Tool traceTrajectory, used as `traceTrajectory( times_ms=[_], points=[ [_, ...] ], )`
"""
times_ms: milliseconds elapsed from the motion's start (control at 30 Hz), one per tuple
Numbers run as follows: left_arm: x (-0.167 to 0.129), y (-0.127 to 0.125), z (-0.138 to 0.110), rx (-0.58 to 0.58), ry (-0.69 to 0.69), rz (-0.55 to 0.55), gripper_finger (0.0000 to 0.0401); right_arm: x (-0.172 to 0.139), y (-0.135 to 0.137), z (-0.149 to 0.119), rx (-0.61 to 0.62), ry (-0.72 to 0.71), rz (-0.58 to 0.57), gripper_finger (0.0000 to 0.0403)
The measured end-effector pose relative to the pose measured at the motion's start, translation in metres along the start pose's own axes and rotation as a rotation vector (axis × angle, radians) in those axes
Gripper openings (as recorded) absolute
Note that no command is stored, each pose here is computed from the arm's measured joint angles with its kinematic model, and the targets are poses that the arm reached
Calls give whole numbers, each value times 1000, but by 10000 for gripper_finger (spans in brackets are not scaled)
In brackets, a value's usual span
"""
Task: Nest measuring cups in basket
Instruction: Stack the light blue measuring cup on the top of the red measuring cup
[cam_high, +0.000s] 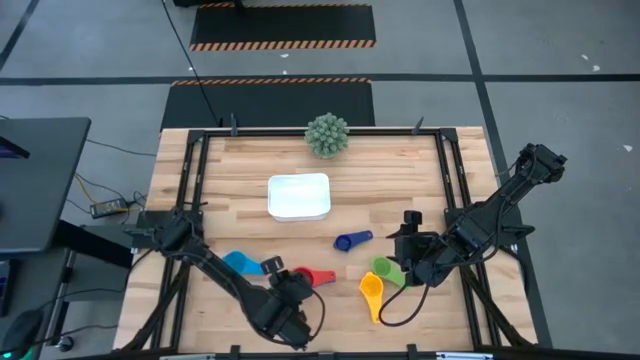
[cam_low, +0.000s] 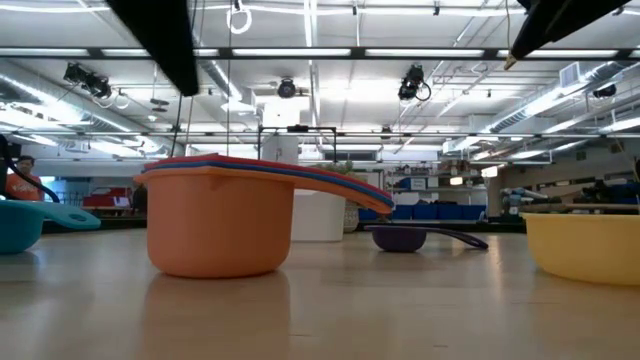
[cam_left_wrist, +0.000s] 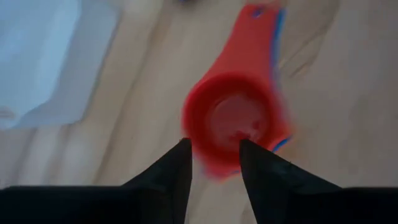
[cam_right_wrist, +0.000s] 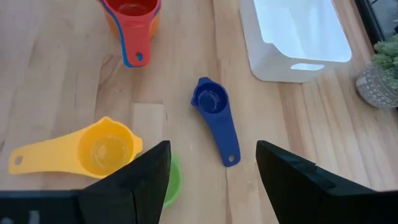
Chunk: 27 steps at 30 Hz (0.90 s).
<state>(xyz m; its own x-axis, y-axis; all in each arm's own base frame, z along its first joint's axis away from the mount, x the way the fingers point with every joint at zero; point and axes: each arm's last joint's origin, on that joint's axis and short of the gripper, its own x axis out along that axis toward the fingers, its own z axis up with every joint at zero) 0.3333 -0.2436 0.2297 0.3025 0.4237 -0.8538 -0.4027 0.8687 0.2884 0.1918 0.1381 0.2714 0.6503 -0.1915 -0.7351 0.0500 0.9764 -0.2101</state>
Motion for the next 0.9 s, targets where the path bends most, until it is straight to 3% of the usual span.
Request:
traceTrajectory(
  times_ms=[300, 467, 667, 900],
  points=[
    [-19, 2, -35, 119, 113, 100, 115, 1, 2, 0, 4, 10, 21, 244],
    [-20, 2, -49, 169, 108, 128, 101, 6, 4, -2, -12, -3, 38, 244],
    [-26, 32, -55, 141, 86, 147, 77, 13, 8, -9, -30, 11, 83, 244],
    [-35, 62, -67, 82, 69, 62, 58, 13, 8, -8, -40, 5, 84, 244]
  ],
)
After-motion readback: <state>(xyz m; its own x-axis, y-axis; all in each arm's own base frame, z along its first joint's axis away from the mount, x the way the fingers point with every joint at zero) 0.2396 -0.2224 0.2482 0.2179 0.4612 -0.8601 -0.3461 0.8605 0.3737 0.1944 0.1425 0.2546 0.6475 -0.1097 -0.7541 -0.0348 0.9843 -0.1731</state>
